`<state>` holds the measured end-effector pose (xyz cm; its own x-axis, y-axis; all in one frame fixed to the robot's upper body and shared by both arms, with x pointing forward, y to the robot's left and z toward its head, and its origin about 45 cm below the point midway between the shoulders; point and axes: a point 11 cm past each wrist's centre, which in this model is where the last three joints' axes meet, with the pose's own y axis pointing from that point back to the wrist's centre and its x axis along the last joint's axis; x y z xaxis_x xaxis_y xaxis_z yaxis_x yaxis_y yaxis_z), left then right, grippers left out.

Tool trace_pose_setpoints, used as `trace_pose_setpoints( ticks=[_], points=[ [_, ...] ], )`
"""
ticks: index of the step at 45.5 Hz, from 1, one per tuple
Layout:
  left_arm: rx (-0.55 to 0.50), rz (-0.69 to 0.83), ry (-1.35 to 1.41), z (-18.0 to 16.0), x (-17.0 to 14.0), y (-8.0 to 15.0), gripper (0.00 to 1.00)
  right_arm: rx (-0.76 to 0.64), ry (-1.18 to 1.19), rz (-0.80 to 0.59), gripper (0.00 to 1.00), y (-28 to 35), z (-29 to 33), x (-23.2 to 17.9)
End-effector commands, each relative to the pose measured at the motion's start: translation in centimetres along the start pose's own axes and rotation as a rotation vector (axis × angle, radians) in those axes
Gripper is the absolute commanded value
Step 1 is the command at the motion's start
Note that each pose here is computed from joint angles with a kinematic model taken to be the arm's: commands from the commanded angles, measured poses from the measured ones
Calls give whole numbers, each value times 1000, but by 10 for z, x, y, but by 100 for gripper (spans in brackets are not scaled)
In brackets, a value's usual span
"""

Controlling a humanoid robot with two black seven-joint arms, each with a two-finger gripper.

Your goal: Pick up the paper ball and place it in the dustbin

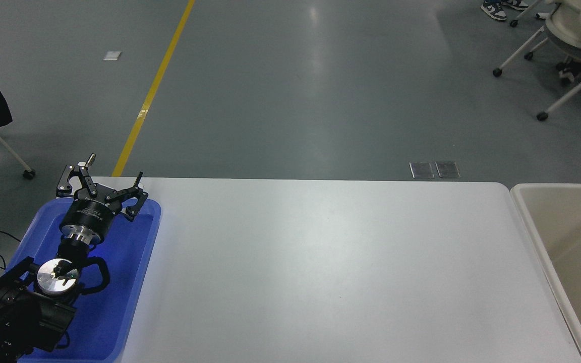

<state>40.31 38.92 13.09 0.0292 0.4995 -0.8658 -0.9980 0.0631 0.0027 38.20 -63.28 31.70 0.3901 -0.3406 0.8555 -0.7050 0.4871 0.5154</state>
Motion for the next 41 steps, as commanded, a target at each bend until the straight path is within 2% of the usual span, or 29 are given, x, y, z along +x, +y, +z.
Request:
trace_pose_setpoints(
  ticks=[1, 21, 32, 41],
  points=[
    [-1, 0, 1, 0, 0, 0, 100, -79, -62, 72, 0, -11, 46, -46],
    [-1, 0, -1, 0, 0, 0, 100, -163, -173, 50, 0, -20, 82, -179],
    [-1, 0, 1, 0, 0, 0, 100, -183, -211, 2, 0, -18, 86, -226],
    [-1, 0, 1, 0, 0, 0, 100, -168, -201, -14, 0, -21, 73, -246]
  ],
)
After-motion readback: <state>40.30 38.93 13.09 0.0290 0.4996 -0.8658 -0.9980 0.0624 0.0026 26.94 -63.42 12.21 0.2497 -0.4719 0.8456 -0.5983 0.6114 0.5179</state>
